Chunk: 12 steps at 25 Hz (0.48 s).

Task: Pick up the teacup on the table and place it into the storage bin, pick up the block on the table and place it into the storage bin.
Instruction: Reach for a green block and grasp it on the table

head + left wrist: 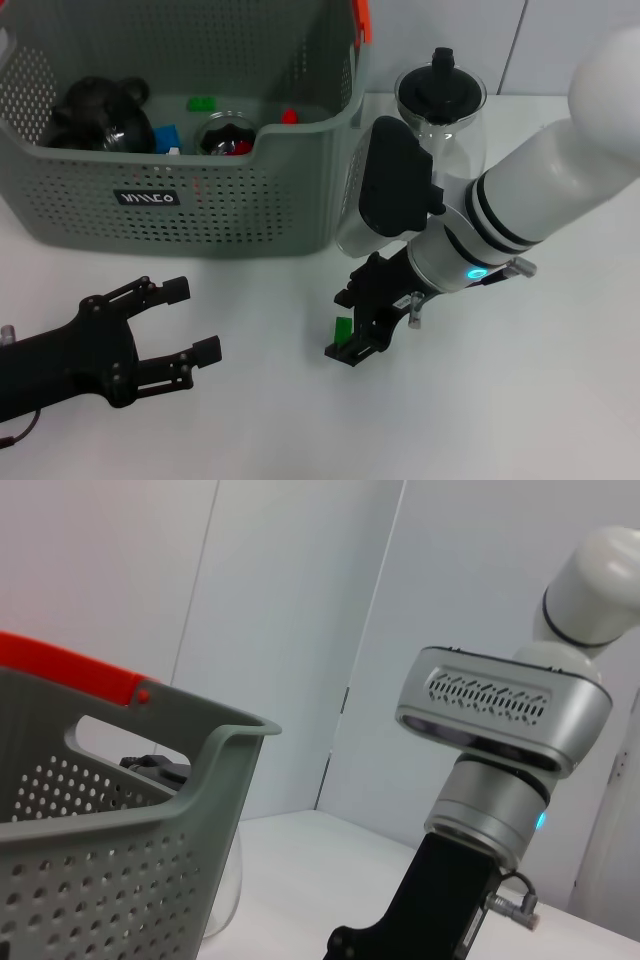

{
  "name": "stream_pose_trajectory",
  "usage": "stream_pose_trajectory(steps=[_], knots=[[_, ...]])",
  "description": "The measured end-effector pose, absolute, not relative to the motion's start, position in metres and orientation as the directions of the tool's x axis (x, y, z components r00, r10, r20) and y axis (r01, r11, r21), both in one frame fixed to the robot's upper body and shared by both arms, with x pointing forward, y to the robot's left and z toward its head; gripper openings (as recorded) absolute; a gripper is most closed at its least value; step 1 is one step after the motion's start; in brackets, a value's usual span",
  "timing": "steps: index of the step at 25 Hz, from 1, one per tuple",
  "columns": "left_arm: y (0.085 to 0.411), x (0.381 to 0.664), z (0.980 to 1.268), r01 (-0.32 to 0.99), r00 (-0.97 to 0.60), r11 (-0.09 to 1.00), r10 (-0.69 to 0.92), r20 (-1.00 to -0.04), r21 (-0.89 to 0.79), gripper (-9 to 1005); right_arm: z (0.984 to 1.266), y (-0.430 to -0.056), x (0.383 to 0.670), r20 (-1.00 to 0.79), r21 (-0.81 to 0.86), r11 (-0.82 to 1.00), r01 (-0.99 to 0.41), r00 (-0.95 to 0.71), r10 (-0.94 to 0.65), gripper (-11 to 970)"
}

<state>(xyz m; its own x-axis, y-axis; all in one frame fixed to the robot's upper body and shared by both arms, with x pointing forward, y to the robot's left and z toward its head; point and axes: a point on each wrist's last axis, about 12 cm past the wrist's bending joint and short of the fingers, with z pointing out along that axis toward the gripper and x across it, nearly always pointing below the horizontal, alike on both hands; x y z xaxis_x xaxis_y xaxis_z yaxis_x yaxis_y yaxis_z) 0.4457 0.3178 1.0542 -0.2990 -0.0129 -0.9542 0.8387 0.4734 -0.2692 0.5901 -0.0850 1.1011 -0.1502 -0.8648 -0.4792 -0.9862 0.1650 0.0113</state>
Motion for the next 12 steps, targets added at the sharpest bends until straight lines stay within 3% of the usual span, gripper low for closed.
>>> stream_pose_trajectory(steps=[12], knots=[[0.318, 0.446, 1.054, 0.838, -0.298, 0.476, -0.012, -0.954, -0.268, 904, 1.086, -0.088, 0.589, -0.500, 0.032, 0.185, -0.982, -0.176, -0.848, 665]])
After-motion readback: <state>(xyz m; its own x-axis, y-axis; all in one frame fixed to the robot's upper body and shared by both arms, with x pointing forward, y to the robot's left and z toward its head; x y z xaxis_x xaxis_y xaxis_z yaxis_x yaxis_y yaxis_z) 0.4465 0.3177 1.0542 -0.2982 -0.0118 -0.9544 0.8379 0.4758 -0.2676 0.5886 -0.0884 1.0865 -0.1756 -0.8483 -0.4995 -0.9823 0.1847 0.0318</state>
